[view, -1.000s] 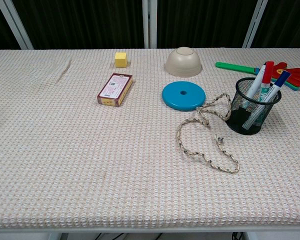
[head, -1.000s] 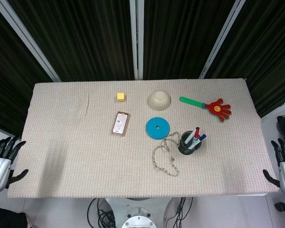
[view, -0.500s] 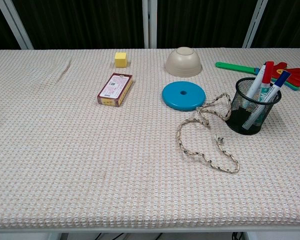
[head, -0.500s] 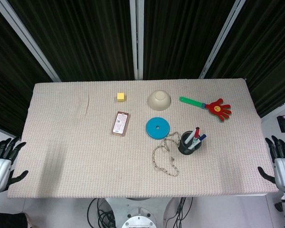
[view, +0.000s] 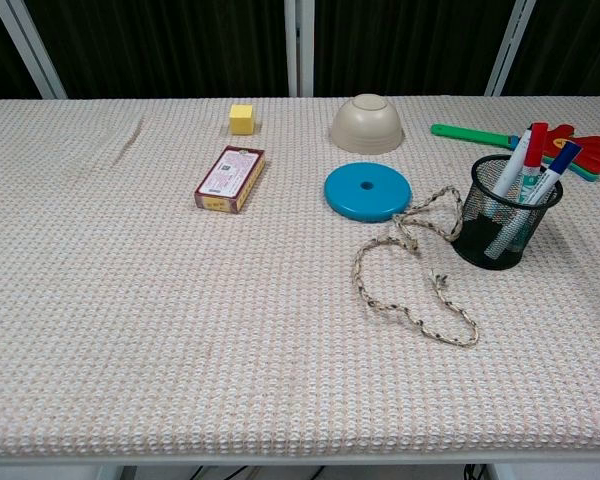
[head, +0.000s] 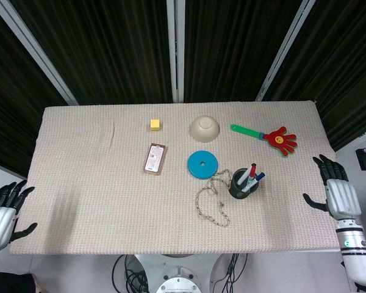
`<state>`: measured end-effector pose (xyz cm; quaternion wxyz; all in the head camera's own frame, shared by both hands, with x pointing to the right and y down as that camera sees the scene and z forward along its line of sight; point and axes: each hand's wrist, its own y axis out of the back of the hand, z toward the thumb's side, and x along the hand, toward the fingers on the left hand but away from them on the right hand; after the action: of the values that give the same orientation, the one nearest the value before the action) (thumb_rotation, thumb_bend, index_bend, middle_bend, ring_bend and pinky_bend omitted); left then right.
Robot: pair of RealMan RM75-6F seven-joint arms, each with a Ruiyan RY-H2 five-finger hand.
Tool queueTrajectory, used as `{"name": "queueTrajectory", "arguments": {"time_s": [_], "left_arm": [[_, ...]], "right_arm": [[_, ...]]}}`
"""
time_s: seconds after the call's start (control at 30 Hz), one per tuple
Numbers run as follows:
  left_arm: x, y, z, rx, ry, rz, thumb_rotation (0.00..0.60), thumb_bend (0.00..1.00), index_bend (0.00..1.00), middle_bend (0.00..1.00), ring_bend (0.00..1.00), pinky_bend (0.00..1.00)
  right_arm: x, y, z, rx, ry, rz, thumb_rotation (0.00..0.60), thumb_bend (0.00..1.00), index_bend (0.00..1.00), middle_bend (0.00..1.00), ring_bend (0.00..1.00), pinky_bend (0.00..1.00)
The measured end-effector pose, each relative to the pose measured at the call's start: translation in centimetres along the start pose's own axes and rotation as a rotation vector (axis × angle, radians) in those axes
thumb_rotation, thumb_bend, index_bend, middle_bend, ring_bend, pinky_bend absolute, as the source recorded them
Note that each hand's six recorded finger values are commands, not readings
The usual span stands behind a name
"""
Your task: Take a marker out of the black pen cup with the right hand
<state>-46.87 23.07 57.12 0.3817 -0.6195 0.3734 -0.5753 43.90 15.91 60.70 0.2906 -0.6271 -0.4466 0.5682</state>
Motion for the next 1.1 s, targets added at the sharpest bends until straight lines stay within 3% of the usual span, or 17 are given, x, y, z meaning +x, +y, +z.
{"name": "queueTrajectory", "arguments": {"time_s": [0.2,0.37,0.7,1.1], "left_arm": [[0.1,-0.2,-0.2,-0.006,0.006,-0.003,0.6,0.16,0.15,0.03,0.0,0.09],[0.1,-0.4,-0.4,-0.011,0.009,-0.008,0.6,0.16,0.15,0.03,0.0,0.09],[-0.1,-0.2,-1.1,-0.02,0.022,-0.005,0.6,0.16,0.15,0.03,0.0,0.09],[0.0,0.0,-1.6,-0.025,0.039,-0.004,0.6,0.16,0.15,0.03,0.0,0.09]], "right_arm": [[-2.3,-0.5,2.9,-0.035,-0.012,0.092,0.6,0.2,0.26,0.01,0.0,0.0],[-3.7,-0.3,5.1,0.018,-0.018,0.166,0.6,0.2,0.33,0.0,0.0,0.0],[-6.0,-1.2,9.0,0.074,-0.01,0.257,0.6,0.24,0.36,0.0,0.0,0.0],[-6.9,-3.4,10.2,0.052,0.017,0.274,0.6,0.29,0.4,0.01,0.0,0.0]]}}
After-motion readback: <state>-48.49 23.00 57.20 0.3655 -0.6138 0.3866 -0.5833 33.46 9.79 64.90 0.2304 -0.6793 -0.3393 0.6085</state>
